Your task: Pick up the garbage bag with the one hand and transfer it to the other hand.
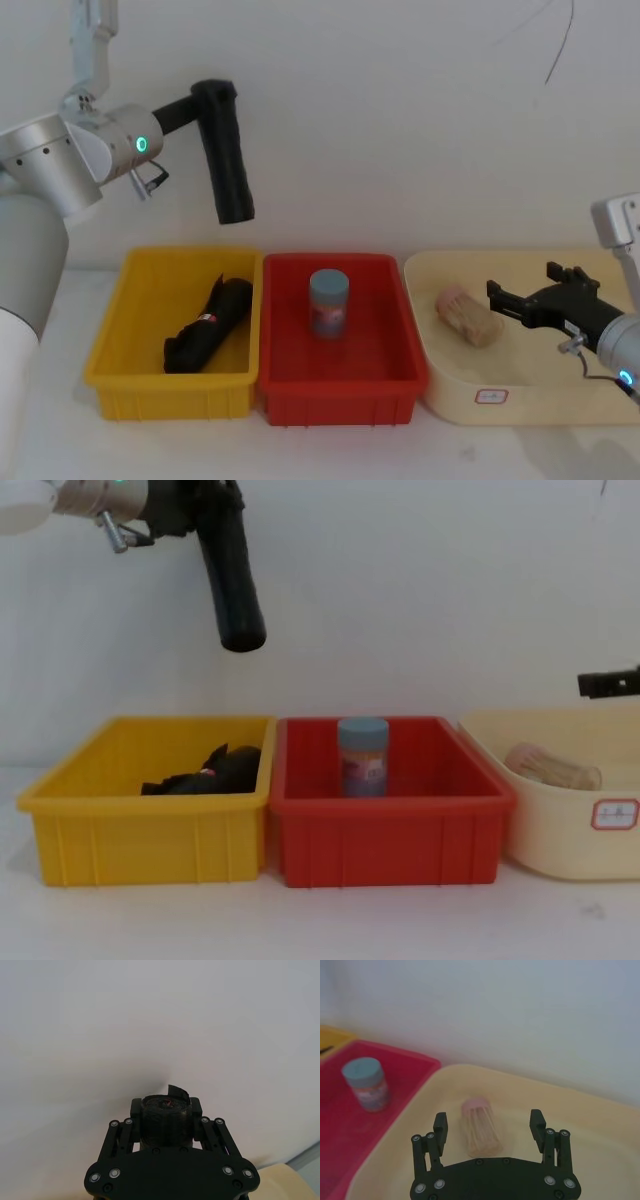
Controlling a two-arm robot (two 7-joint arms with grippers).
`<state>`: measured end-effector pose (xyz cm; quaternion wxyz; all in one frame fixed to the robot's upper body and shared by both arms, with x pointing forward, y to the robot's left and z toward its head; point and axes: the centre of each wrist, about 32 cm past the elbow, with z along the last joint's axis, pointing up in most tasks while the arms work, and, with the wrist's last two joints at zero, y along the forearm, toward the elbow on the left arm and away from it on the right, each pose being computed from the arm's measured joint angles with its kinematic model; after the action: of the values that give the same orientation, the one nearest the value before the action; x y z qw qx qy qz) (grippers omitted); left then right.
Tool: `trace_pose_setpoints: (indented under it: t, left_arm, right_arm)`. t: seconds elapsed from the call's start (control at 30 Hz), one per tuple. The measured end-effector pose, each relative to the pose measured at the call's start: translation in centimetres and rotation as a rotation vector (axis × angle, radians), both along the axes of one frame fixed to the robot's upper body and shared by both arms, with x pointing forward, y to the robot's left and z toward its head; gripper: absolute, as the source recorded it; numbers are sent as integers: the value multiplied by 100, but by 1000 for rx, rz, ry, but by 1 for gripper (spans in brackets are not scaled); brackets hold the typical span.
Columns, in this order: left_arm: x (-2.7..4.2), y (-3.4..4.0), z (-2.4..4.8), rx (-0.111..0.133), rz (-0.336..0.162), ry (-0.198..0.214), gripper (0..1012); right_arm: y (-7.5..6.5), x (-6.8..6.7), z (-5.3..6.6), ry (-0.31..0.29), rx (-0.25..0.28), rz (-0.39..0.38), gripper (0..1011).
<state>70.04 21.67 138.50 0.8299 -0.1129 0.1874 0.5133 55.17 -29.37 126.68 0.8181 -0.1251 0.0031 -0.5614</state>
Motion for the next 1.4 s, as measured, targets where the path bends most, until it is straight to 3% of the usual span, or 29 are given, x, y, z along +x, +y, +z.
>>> trace_pose_setpoints:
  t: [0.33, 0.5, 0.73, 0.9, 1.4]
  left_arm:
    - [38, -75, 7, 26, -102, -151, 539]
    - [40, -108, 8, 46, -149, -187, 539]
    - [26, -154, 17, 71, -209, -210, 540]
    - [13, -187, 2, 82, -244, -203, 539]
    - [-27, -336, -58, 104, -332, -196, 540]
  right_arm:
    - [-138, 41, 211, -19, 83, 124, 1001]
    - [-253, 93, 321, -25, 144, 189, 1001]
    - [-367, 206, 411, -34, 202, 253, 1001]
    - [-404, 308, 443, -41, 223, 281, 1001]
    - [-267, 600, 423, -31, 240, 330, 1001]
